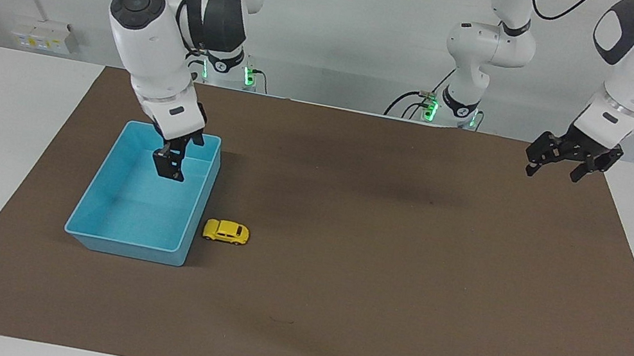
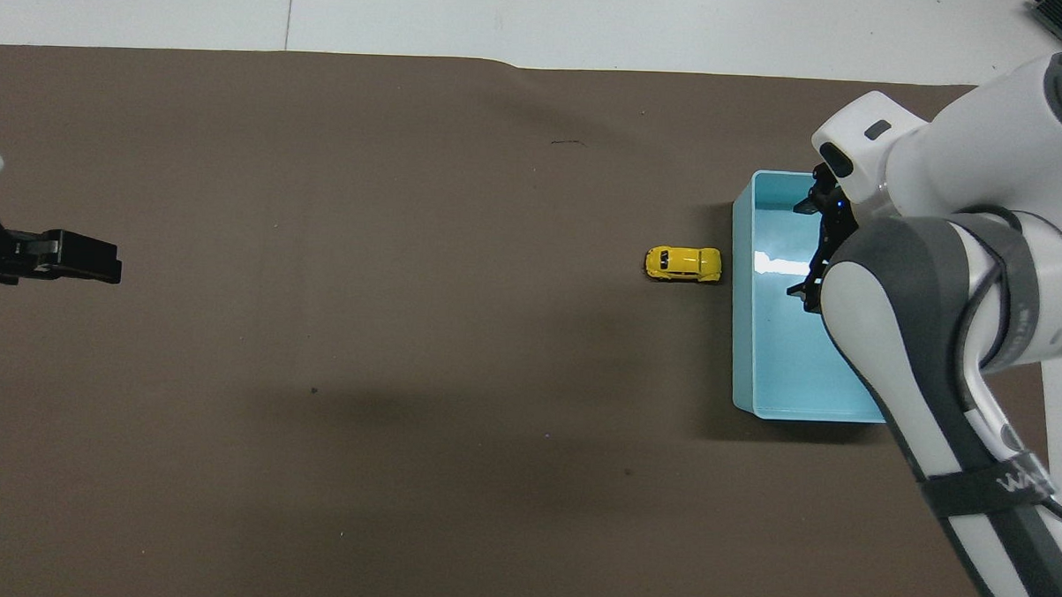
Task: Wind up and store yellow beetle car
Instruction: 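Lower the right gripper onto the yellow car beside the bin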
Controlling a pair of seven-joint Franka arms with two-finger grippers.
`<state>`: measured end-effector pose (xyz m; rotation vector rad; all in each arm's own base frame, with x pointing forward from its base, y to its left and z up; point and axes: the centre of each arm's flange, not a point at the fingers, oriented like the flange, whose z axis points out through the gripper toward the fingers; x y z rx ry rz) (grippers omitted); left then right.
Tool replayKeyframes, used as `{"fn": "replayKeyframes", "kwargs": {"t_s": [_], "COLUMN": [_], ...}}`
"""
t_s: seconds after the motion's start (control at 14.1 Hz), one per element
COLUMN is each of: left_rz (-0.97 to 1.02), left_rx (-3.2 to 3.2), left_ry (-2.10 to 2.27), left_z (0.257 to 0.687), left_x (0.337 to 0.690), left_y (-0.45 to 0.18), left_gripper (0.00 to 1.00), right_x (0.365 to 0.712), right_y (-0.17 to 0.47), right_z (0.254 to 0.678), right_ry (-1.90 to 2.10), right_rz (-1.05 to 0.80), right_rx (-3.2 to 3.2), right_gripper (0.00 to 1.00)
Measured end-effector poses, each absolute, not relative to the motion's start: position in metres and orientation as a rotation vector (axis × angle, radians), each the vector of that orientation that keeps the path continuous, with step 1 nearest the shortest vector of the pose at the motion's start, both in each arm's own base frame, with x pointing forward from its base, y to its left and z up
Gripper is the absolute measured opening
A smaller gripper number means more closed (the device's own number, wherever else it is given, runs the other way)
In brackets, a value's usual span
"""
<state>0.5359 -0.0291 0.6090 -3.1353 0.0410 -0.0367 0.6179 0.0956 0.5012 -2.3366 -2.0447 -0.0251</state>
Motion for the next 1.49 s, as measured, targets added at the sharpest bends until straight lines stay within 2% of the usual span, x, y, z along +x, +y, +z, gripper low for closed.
{"fn": "replayKeyframes", "kwargs": {"t_s": [0.21, 0.5, 1.49], "left_rz": [-0.008, 0.033, 0.027], "left_rx": [-3.131, -3.128, -3.178], "left_ry": [0.064, 0.106, 0.152], "left_z": [0.625, 0.645, 0.651], "left_x": [0.53, 0.522, 0.519], "left_y": [-0.029, -0.029, -0.04], "left_gripper": [1.0, 1.0, 1.0], "right_x": [0.621, 0.634, 0.661], "right_y": [0.101, 0.114, 0.151], "right_z": [0.495, 0.464, 0.375], "right_ry": [-2.057, -2.08, -2.139], "right_rz": [-0.031, -0.042, -0.079], "right_rx": [-2.33, -2.318, -2.287], "right_gripper": [1.0, 1.0, 1.0]}}
